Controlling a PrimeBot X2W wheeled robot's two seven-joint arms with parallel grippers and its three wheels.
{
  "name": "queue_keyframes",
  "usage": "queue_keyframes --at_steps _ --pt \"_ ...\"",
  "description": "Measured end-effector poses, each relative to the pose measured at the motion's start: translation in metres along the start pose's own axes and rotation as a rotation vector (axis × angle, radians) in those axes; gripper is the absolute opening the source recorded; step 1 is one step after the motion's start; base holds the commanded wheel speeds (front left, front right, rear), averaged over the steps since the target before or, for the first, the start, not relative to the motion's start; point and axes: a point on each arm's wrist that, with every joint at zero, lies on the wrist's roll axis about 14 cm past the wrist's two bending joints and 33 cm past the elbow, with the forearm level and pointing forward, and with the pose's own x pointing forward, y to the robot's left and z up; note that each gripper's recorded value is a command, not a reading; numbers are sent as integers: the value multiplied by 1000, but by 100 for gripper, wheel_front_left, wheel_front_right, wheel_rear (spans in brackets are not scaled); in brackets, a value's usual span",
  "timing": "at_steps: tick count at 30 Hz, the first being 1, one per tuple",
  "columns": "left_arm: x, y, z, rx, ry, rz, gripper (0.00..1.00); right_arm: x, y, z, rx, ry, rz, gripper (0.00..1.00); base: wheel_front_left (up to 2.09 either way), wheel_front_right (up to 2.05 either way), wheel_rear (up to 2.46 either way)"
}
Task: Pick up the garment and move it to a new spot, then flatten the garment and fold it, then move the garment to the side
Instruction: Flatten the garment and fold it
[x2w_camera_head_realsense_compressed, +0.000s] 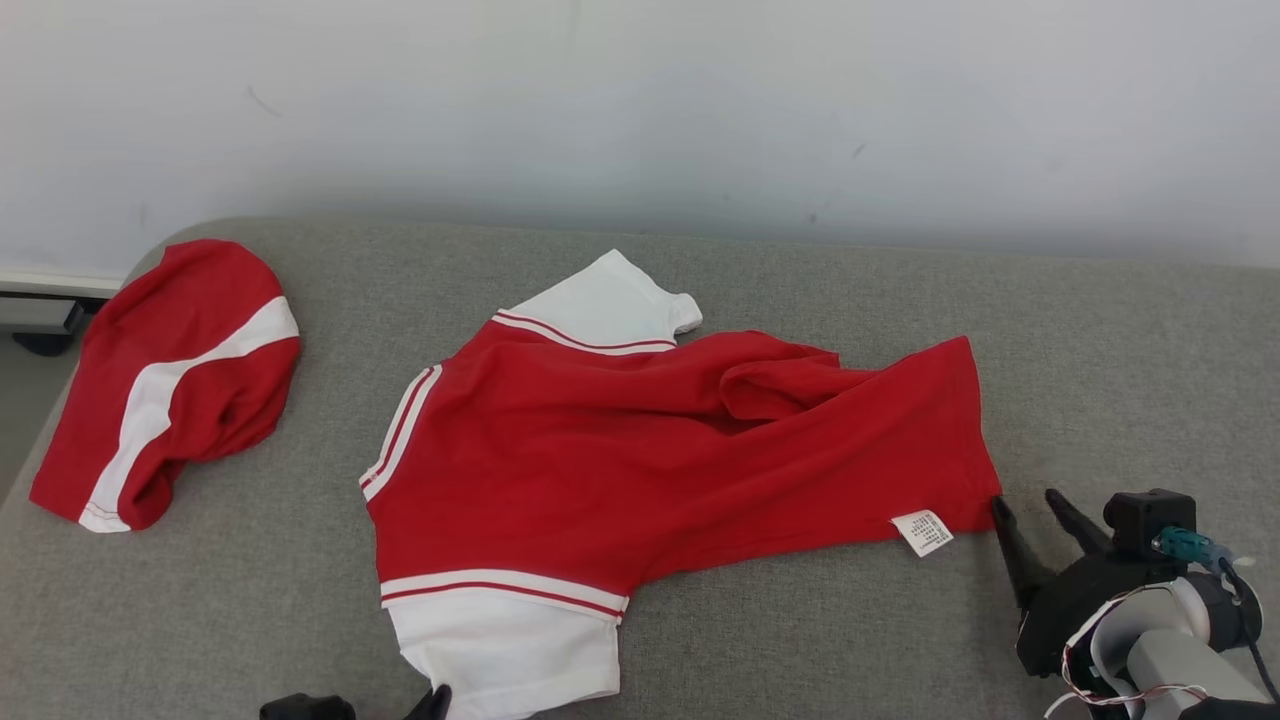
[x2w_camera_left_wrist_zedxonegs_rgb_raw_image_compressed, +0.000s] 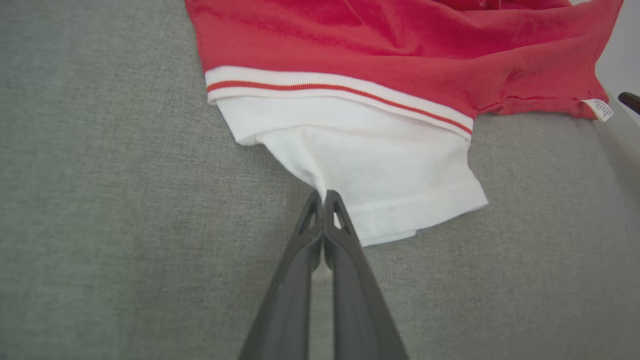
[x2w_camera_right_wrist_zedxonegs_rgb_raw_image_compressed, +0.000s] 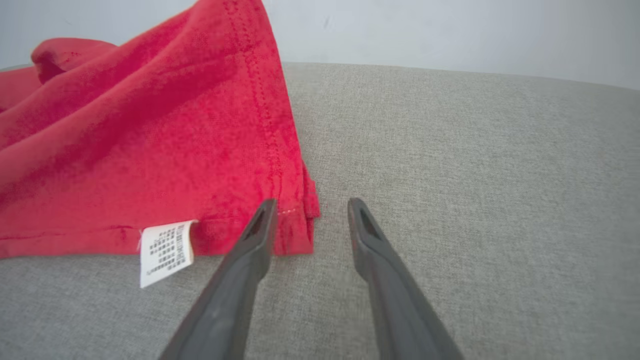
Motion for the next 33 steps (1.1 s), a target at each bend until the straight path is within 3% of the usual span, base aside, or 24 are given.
queue_keyframes --at_steps 3,4,5,33 --pt "0 -2 -1 -1 9 -1 0 0 0 -2 -3 8 1 100 0 0 0" --pt "1 -2 -2 -2 12 -2 44 0 1 -4 -4 12 4 100 0 0 0" --pt "1 -1 -3 -3 18 8 100 1 2 -4 -5 14 6 100 0 0 0" --pt "-7 0 -34 -58 136 46 100 9 19 -19 -25 83 40 100 0 0 0"
